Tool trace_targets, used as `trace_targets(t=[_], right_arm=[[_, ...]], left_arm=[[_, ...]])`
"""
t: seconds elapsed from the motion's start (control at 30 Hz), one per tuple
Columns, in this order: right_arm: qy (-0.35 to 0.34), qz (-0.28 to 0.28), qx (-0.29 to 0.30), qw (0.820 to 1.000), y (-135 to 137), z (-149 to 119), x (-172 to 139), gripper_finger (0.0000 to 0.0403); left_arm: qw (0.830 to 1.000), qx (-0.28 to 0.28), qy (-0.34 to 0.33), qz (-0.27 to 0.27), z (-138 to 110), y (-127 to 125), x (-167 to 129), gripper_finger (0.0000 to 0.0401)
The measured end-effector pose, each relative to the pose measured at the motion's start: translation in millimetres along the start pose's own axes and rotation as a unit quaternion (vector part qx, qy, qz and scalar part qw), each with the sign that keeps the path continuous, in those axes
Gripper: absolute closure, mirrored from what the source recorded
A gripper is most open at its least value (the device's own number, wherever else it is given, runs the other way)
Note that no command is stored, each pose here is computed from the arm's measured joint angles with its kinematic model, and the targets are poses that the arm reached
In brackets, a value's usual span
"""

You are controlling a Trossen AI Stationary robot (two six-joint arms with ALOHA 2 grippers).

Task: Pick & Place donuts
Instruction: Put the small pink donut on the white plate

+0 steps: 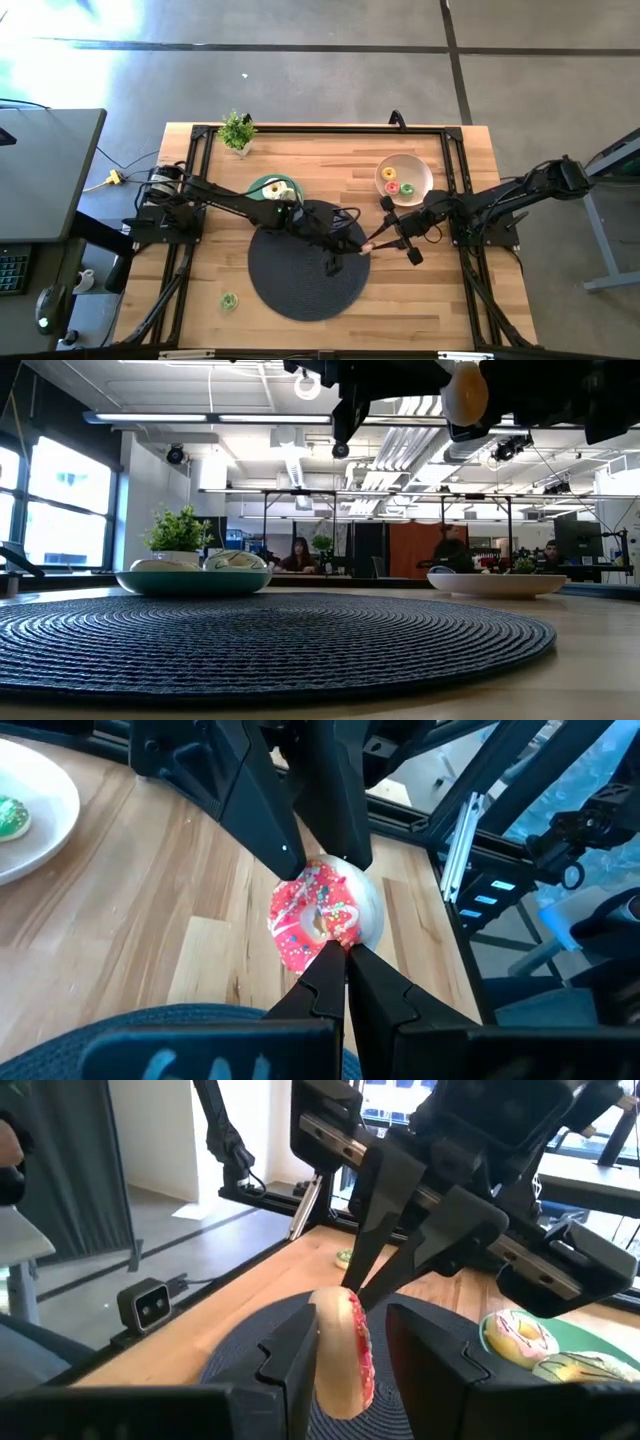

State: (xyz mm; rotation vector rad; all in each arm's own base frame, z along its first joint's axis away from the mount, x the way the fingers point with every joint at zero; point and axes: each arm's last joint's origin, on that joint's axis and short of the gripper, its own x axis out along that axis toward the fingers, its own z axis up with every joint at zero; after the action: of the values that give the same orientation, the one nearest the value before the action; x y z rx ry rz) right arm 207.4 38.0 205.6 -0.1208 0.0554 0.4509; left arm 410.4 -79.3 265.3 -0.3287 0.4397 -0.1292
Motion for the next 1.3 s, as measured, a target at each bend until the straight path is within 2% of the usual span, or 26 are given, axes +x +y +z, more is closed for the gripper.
trace_targets(t=[0.23,0.4,0.7,0.83,1.03,1.17,1.3], right_arm=[[0.014,0.002,0.004,1.0,0,-3,0,0.0283],[0.011,0.024,0.005,1.0,2,-3,0,0.0283],[0.007,0.019,0.0,1.0,1,-2,0,0.0286],[0.006,0.019,0.0,1.0,1,-2,0,0.0312],[0.016,0.02,-0.01,1.0,1,-4,0,0.0385],[0.052,0.026,0.017,0.998,4,-10,0,0.0384],[0.094,0.001,0.048,0.994,8,-18,0,0.0373]], left_arm=[[1.0,0.001,-0.001,0.002,0,0,0,0.0401],[1.0,0.001,-0.008,0.015,1,1,0,0.0401],[1.0,0.003,-0.013,0.015,2,1,0,0.0401],[1.0,0.003,-0.02,0.019,3,0,0,0.0401],[1.0,0.003,-0.019,0.018,3,1,0,0.04],[0.999,0.009,-0.017,0.026,3,4,0,0.038],[0.999,0.005,-0.009,0.037,4,10,-1,0.0336]])
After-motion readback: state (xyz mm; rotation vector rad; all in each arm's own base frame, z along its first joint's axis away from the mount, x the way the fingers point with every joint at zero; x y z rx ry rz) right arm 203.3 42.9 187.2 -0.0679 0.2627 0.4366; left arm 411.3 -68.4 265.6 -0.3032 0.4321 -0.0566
